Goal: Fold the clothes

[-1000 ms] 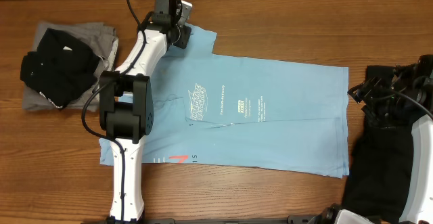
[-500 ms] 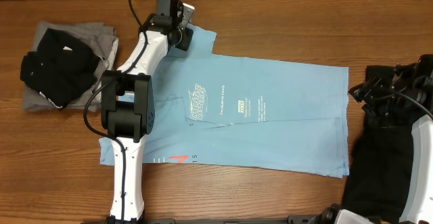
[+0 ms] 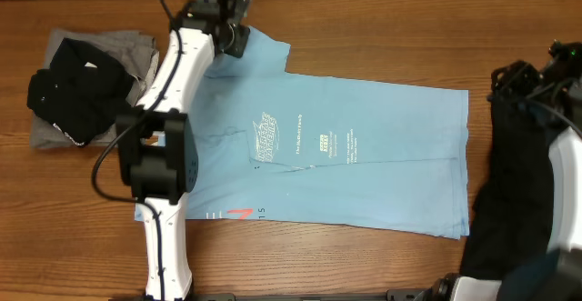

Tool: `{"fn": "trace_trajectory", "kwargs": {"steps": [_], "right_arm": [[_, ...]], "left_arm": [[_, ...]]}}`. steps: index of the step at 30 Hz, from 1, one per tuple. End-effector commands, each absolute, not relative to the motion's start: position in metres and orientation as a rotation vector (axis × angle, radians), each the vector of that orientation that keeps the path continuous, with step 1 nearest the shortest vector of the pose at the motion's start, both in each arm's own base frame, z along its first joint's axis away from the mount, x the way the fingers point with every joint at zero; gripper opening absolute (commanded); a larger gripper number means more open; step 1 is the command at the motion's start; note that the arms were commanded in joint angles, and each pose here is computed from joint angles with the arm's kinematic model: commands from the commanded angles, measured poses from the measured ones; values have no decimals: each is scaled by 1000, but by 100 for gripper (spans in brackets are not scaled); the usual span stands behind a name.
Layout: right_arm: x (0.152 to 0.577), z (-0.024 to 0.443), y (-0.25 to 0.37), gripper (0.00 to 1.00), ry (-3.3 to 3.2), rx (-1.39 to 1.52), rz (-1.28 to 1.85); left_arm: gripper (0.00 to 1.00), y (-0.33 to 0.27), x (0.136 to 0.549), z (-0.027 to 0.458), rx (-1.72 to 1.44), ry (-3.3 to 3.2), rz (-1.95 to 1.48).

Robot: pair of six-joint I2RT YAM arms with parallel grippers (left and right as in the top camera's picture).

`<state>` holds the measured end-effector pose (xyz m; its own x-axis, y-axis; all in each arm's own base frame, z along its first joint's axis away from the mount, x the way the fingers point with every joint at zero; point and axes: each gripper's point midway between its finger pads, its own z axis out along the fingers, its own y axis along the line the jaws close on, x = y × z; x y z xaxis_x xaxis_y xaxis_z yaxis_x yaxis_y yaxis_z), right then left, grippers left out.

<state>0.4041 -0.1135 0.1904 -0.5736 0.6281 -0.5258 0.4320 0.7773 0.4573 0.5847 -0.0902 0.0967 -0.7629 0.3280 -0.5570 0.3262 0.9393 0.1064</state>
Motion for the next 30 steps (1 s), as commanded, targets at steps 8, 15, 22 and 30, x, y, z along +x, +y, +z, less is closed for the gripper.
{"fn": "trace_trajectory", "kwargs": {"steps": [8,15,22,30], "right_arm": [[467,99,-142,51,2299,730,312],[476,25,-146,52,2376,768,314],[477,-4,-117,62,2466,702,331],[463,-18,-105,26,2565,709,177]], "left_arm": [[4,-78,551,143,456,2556,39],[4,-76,532,133,460,2642,28],[4,-75,529,132,462,2656,32],[4,-73,530,132,456,2656,34]]}}
